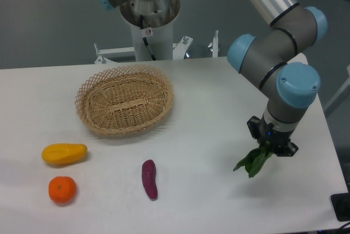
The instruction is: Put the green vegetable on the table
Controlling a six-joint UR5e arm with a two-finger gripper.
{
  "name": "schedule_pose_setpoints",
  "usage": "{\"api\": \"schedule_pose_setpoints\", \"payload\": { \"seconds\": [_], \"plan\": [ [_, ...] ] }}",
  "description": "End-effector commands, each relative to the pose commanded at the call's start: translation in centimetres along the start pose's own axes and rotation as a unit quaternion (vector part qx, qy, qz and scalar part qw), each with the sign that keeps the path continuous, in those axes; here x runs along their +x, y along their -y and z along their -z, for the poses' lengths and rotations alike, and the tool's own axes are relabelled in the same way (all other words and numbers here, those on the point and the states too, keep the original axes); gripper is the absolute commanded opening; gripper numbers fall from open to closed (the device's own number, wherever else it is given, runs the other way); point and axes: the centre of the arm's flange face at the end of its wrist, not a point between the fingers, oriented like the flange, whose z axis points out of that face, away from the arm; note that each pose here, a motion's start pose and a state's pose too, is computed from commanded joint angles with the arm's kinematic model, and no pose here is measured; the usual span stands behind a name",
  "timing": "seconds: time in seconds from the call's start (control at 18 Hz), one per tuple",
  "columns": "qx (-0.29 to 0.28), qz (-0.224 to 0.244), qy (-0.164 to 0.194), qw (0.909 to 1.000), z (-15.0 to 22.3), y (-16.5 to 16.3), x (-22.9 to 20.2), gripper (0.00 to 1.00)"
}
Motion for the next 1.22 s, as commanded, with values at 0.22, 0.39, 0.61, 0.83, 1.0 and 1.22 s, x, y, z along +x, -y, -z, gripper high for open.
{"api": "schedule_pose_setpoints", "payload": {
  "seconds": [0.22,0.39,0.61,0.83,1.0,1.22],
  "plan": [
    [0.000,0.000,0.002,1.0000,0.0,0.2,0.1,0.19],
    [0.000,0.000,0.001,1.0000,0.0,0.4,0.2,0.19],
    [-0.001,0.016,-0.001,0.9999,-0.5,1.5,0.4,0.19],
    [-0.001,0.032,-0.005,0.9995,-1.2,3.5,1.1,0.20],
    [-0.002,0.030,-0.013,0.9995,-1.9,5.9,2.4,0.19],
    [-0.026,0.035,-0.014,0.9990,-3.0,9.2,4.3,0.19]
  ]
}}
